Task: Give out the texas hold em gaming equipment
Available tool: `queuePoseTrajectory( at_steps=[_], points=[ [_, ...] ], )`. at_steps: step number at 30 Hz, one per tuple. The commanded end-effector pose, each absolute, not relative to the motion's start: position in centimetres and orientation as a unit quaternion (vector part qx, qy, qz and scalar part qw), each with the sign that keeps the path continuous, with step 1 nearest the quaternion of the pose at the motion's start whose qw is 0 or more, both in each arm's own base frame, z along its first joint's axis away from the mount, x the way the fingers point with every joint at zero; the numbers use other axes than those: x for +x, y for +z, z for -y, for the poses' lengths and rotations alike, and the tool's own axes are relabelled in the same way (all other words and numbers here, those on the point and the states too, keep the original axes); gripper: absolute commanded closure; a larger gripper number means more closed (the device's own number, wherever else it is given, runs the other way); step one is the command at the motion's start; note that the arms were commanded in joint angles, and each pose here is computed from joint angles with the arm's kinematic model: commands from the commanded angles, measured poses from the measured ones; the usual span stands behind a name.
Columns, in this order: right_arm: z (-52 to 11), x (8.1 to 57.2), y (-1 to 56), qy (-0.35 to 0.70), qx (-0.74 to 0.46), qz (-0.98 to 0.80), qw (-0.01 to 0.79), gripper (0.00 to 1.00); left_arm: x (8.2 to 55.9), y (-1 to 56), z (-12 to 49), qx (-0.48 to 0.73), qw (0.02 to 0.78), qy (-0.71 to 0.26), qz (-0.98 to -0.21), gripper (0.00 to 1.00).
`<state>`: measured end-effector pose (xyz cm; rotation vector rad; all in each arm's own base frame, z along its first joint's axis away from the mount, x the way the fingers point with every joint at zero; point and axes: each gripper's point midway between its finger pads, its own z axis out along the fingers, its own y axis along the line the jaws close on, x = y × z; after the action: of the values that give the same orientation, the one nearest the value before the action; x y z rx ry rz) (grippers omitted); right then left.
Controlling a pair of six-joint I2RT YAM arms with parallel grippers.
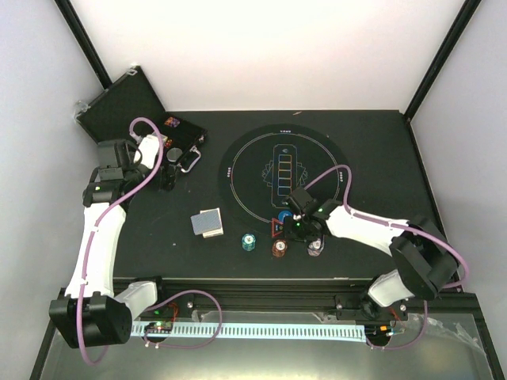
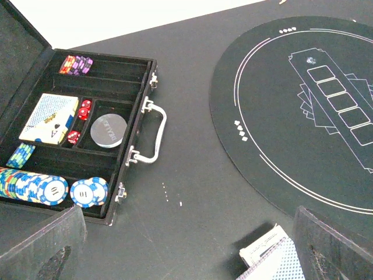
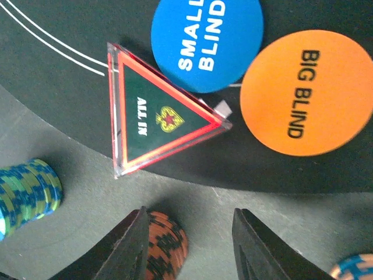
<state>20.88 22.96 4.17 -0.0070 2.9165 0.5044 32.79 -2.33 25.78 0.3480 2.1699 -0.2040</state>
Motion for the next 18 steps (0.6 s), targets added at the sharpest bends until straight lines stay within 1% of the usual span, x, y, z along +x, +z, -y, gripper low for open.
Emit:
queuePoseTrajectory(
  at_steps=[1, 7, 18],
  points=[
    [-25.2, 21.8, 4.9, 0.202, -0.005, -0.975, 0.092, 0.59, 32.9, 28.1, 2.1, 0.129, 0.473, -0.085, -0.867, 0.01],
    [-26.2, 22.1, 3.8, 0.203, -0.004, -0.977, 0.072, 0.66, 32.9, 28.7, 1.8, 0.125, 0.479, -0.076, -0.866, 0.01],
    [-27.9, 23.2, 2.8, 0.207, 0.001, -0.976, 0.06, 0.67, 33.2, 30.0, 1.4, 0.115, 0.49, -0.07, -0.861, 0.01]
  ],
)
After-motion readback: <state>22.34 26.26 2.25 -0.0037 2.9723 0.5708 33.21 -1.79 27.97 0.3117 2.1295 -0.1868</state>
